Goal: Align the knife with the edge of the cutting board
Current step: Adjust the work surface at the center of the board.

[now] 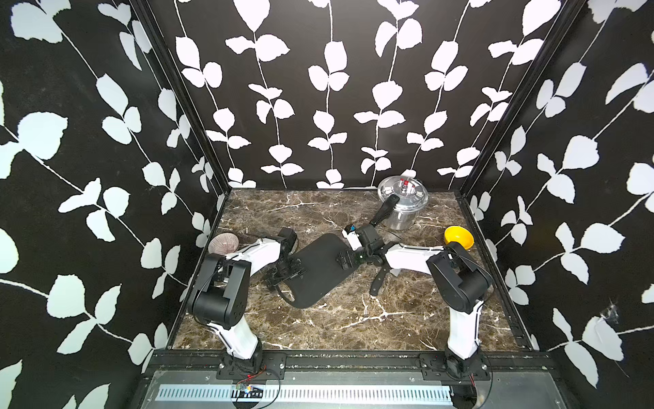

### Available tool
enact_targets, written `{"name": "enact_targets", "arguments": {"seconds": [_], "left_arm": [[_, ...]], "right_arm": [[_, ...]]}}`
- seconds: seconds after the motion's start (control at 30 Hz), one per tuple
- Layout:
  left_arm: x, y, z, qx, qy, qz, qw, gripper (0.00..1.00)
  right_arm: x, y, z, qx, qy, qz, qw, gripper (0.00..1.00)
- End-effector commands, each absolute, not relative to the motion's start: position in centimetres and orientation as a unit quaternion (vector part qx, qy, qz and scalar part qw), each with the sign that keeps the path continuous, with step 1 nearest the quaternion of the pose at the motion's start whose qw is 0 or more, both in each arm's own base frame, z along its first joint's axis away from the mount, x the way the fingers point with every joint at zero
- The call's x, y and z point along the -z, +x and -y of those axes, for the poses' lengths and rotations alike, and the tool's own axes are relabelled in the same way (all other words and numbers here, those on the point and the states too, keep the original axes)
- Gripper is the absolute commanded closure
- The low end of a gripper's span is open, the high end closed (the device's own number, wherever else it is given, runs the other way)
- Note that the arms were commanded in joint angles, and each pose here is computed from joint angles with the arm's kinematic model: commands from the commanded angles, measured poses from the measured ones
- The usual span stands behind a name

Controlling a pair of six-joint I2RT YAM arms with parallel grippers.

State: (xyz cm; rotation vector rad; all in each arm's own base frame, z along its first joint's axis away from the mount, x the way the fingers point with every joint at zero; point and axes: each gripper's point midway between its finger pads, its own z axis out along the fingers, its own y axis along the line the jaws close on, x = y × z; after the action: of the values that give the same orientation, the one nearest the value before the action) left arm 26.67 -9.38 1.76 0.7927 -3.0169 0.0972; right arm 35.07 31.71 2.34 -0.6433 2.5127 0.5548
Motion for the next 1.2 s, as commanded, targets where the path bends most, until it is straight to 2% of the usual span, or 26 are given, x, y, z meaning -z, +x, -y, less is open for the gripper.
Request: {"name": "enact_targets", "arguments": {"seconds": [0.0, 0.77, 1.17], "left_arm": [[-1.2, 30.8, 9.3, -0.045, 0.235, 0.97, -0.046, 0.02], [-1.7, 41.0, 11.0, -0.092, 0.152, 0.978, -0.106, 0.02], [-1.8, 41.8, 11.7, -0.109, 0.151, 0.976, -0.11, 0.02]], "right_arm": [[-0.4, 28.5, -33.0, -0.222, -0.264, -0.926, 0.151, 0.04], [-1.3, 24.8, -33.3, -0.208, -0.25, -0.934, 0.148, 0.04], [-1.6, 24.5, -33.4, -0.203, -0.251, -0.934, 0.152, 0.03]]}}
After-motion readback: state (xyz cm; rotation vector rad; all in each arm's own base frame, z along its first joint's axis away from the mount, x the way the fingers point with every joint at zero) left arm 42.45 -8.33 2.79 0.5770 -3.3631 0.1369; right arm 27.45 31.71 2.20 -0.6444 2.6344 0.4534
